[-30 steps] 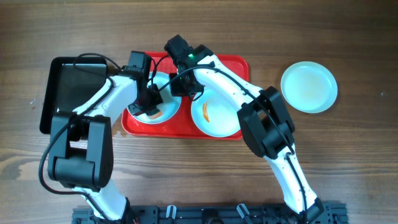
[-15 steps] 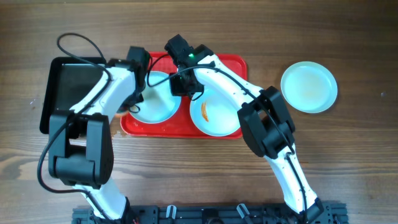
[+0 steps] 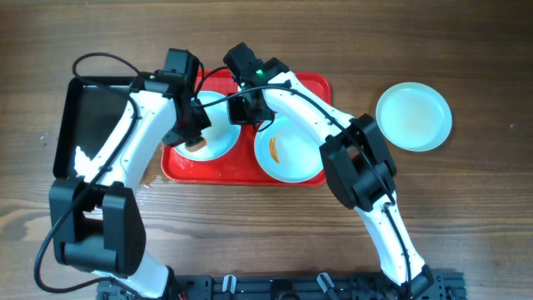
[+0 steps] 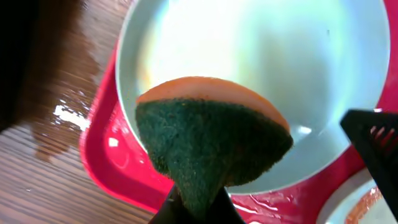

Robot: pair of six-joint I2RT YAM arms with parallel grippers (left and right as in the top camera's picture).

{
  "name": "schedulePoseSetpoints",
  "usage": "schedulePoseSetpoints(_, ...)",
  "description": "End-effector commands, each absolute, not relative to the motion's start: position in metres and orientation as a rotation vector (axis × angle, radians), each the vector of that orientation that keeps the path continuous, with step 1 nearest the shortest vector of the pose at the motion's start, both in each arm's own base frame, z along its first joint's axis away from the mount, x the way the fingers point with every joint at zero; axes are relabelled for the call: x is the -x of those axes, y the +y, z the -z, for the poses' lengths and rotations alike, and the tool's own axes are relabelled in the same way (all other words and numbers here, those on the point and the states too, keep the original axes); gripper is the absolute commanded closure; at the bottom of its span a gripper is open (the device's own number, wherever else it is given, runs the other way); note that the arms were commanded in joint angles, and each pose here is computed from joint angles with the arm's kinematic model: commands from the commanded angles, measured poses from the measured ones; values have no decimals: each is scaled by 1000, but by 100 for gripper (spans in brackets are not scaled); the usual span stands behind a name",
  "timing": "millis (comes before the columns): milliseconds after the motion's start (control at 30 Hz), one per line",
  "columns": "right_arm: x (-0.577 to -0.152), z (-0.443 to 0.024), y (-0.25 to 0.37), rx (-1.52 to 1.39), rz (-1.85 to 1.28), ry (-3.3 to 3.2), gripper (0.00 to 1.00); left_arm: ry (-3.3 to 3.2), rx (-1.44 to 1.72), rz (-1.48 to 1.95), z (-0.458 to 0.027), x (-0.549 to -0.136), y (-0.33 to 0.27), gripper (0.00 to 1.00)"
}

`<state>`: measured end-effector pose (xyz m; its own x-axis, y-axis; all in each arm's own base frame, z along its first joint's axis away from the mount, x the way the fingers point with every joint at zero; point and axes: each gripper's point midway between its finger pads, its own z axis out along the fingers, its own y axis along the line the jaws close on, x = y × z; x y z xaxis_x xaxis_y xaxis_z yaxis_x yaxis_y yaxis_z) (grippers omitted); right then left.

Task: Clean dirty plates on tray and stack at the side
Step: 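Scrub the plate with the sponge while the right gripper steadies it, then lift the scrubbed plate with the right gripper and move it right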

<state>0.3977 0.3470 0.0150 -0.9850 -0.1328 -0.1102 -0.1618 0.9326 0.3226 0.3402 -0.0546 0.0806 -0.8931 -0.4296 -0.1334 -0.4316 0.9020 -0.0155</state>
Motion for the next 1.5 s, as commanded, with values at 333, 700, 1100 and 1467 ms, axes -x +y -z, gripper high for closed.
schedulePoseSetpoints(333,-398,0,335,171,-508,3056,96,2960,739,21,-71,-328,-60,96)
schedulePoseSetpoints(700,-426,-127,254,16,-267,2853,96,2925,721,2,-71,-336,-57,96)
schedulePoseSetpoints(1100,-443,-182,176,42,302,2608,96,2903,709,20,-72,-342,-60,96)
schedulePoseSetpoints(1467,-439,-236,179,179,816,2242,95,2881,619,58,-74,-349,-82,96)
